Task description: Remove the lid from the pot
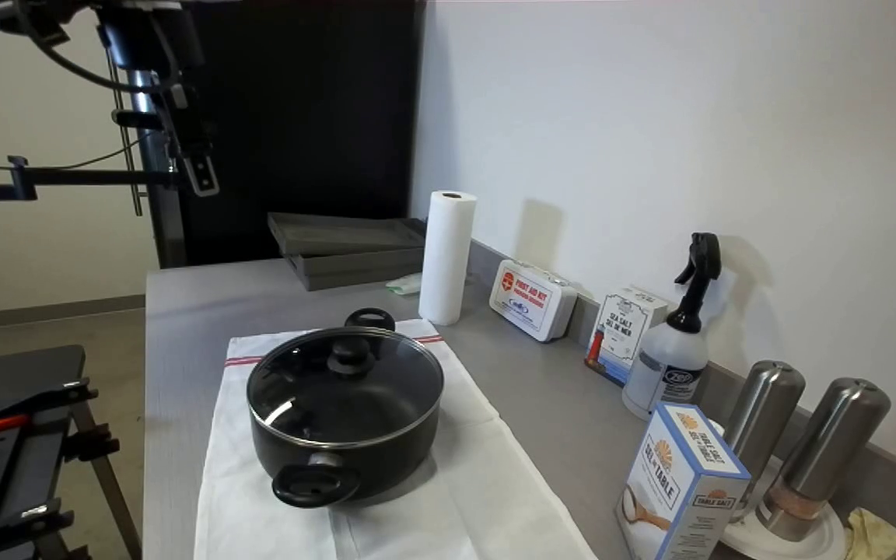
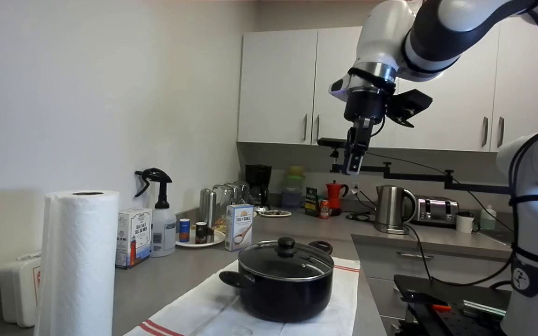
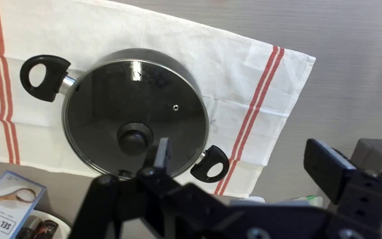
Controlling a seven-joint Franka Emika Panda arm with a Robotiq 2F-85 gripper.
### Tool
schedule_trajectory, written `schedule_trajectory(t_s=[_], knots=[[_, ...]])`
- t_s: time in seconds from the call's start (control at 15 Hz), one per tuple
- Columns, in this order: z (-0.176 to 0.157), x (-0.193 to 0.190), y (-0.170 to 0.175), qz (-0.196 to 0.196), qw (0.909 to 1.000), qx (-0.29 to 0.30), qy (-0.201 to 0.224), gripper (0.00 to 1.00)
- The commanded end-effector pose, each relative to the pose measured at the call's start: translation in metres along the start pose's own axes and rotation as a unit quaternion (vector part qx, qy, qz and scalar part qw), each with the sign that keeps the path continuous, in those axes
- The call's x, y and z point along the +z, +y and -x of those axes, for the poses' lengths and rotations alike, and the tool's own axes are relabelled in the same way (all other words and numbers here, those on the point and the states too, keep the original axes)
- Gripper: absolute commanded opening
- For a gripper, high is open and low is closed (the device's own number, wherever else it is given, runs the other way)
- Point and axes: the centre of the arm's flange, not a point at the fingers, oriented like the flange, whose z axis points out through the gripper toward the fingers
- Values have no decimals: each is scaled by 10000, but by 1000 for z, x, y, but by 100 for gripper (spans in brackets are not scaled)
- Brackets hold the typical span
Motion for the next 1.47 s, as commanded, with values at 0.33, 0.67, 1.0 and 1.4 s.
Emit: schedule_trajectory(t_s=[0.33, 0.67, 1.0, 1.4], knots=[[-69, 46, 41, 98, 9947, 961, -357, 100], [-96, 75, 59, 130, 9883, 1352, -693, 100], [-110, 106, 71, 146, 9817, 1621, -987, 100], [-116, 138, 86, 145, 9751, 1834, -1236, 100]])
